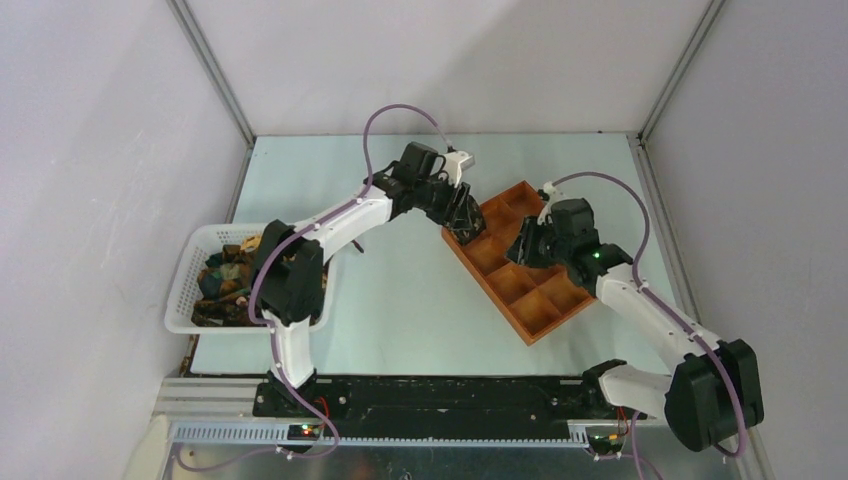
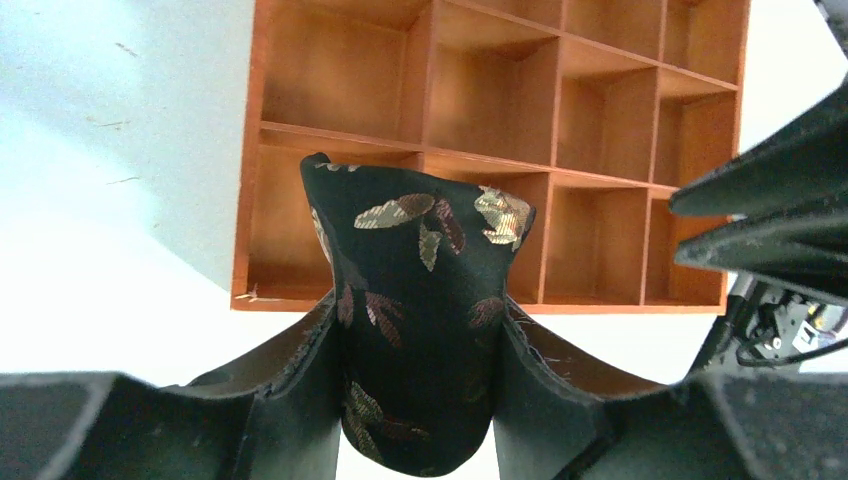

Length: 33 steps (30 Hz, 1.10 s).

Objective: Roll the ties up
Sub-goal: Place the tie in the storage box.

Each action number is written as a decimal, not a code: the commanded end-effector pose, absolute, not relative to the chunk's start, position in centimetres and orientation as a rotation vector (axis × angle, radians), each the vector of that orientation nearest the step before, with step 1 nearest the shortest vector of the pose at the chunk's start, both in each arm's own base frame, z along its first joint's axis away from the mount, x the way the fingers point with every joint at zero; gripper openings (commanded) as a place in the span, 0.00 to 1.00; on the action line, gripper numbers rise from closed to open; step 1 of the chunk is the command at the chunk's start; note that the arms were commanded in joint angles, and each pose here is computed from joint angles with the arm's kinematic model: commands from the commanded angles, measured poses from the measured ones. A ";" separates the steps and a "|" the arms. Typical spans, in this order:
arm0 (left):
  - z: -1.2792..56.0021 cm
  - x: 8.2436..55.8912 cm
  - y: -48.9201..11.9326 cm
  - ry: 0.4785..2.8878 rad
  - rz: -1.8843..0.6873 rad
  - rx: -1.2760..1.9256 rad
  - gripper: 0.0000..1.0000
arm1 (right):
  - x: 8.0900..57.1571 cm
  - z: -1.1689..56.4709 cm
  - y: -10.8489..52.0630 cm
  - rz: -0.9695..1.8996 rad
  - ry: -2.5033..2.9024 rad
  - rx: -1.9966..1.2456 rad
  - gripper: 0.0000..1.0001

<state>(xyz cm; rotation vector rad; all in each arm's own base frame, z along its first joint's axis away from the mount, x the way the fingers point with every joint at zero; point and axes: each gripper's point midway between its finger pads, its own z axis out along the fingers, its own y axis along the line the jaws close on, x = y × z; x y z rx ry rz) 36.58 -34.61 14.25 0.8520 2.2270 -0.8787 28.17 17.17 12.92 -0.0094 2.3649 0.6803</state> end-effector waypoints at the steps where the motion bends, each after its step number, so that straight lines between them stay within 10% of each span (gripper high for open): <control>1: 16.7 36.4 -35.7 2.137 -0.984 0.907 0.47 | 28.9 14.3 16.1 0.680 2.321 0.050 0.34; 33: 11.2 39.8 -35.8 2.257 -0.812 0.994 0.46 | 28.4 12.4 15.1 0.707 2.363 0.107 0.34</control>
